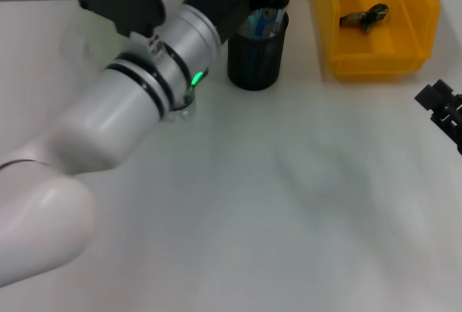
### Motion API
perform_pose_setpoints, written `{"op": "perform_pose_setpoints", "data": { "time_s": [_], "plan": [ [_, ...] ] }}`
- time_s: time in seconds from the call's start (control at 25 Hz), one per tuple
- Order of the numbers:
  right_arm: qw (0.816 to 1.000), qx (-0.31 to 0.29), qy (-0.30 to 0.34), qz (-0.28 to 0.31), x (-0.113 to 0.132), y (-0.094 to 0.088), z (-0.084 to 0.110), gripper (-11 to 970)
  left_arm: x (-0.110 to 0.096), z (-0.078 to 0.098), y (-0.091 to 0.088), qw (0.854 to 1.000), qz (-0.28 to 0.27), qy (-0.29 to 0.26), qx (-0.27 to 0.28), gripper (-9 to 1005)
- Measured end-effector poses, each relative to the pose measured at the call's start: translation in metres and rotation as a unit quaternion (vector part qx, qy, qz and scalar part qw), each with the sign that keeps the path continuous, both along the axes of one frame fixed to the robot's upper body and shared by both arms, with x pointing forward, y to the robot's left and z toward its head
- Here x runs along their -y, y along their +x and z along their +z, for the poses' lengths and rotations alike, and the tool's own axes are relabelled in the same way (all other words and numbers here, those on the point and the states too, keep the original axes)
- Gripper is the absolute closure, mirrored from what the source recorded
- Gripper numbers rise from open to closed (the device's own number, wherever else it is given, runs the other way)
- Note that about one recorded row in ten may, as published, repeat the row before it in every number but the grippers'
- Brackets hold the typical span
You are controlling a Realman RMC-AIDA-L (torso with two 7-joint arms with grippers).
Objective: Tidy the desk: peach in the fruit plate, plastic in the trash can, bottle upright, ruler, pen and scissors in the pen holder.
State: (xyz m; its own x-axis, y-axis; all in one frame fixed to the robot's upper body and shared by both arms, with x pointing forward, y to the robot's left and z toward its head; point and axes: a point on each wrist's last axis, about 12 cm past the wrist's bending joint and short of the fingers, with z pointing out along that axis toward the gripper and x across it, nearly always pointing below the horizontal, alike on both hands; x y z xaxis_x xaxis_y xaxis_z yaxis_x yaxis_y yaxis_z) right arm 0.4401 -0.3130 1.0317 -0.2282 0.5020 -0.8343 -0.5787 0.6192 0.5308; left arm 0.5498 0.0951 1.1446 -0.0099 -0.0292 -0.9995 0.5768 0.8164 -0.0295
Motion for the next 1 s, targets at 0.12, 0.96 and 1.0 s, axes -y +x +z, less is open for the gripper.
{"op": "perform_pose_setpoints", "data": {
  "time_s": [0.12, 0.96, 1.0],
  "plan": [
    [1.000, 0.010, -0.005, 0.002, 0.004, -0.001, 0.003, 397, -0.012, 0.009, -0.006, 1.000, -0.008, 0.007, -0.029, 366],
    [1.000, 0.016, -0.007, 0.006, 0.003, 0.000, 0.005, 398, -0.049, 0.083, 0.030, 0.992, -0.100, 0.001, -0.075, 378],
    [1.000, 0.016, -0.007, 0.006, 0.003, 0.000, 0.005, 399, -0.049, 0.083, 0.030, 0.992, -0.100, 0.001, -0.075, 379]
  ]
}}
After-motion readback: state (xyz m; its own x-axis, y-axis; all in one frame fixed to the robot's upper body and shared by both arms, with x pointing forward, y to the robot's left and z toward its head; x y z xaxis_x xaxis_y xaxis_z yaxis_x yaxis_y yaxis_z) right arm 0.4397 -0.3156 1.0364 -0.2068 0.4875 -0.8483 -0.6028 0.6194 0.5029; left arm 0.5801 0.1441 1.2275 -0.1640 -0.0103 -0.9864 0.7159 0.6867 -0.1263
